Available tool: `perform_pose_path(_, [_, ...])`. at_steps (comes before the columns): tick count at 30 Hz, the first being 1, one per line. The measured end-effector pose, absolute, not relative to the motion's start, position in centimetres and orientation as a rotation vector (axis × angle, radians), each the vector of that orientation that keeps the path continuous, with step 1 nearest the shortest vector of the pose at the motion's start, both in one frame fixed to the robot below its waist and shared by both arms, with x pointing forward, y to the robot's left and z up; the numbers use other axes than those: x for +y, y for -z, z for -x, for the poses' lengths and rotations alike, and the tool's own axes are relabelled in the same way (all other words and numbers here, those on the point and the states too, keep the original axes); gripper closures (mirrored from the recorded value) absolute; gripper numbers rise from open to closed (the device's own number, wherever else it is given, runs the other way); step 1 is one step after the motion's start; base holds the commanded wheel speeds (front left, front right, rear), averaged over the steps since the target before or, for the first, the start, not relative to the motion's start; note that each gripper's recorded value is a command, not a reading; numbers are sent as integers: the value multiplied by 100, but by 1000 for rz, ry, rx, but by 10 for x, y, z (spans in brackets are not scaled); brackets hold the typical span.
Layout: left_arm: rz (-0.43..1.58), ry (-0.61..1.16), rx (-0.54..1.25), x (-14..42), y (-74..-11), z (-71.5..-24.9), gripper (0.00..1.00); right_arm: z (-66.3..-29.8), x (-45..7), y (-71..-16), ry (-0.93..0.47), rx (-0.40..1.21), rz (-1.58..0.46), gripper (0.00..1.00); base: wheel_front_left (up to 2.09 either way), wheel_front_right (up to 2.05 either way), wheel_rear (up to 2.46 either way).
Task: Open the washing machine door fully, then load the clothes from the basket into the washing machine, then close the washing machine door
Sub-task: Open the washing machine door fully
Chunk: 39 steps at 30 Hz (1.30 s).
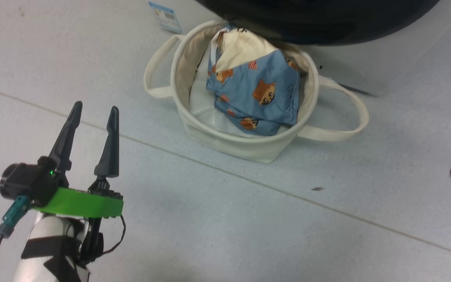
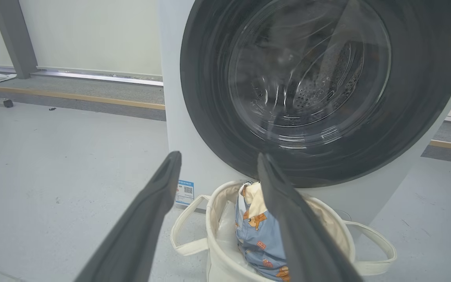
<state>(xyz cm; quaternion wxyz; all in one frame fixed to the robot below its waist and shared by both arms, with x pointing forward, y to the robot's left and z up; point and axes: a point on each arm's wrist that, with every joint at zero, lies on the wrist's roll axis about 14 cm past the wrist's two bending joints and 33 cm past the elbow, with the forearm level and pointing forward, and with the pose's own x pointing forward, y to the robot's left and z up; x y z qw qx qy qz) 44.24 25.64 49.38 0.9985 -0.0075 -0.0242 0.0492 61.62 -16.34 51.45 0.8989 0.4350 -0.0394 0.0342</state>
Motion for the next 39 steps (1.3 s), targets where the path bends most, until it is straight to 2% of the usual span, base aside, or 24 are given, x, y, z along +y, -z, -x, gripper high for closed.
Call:
perform_pose_path(7, [13, -124, -11, 264, -475, -451, 0, -648, -150, -512, -137, -24, -1005, 100, 0, 0, 0])
perform_pose_path(17, [7, -145, -8, 274, -472, -454, 0, -663, -119, -509, -232, 84, -1181, 100, 0, 0, 0])
perform_pose_path(22, [2, -157, -6, 278, -471, -453, 0, -665, -107, -511, -293, 145, -1146, 100, 0, 0, 0])
perform_pose_path(29, [20, -137, -24, 269, -477, -456, 0, -640, -90, -508, -405, 308, -1050, 100, 0, 0, 0])
perform_pose_path(37, [7, -107, -53, 261, -493, -448, 0, -571, -72, -483, -509, 586, -1060, 100, 0, 0, 0])
perform_pose_path(39, [4, -105, -40, 261, -491, -440, 0, -557, -69, -483, -519, 606, -1073, 100, 0, 0, 0])
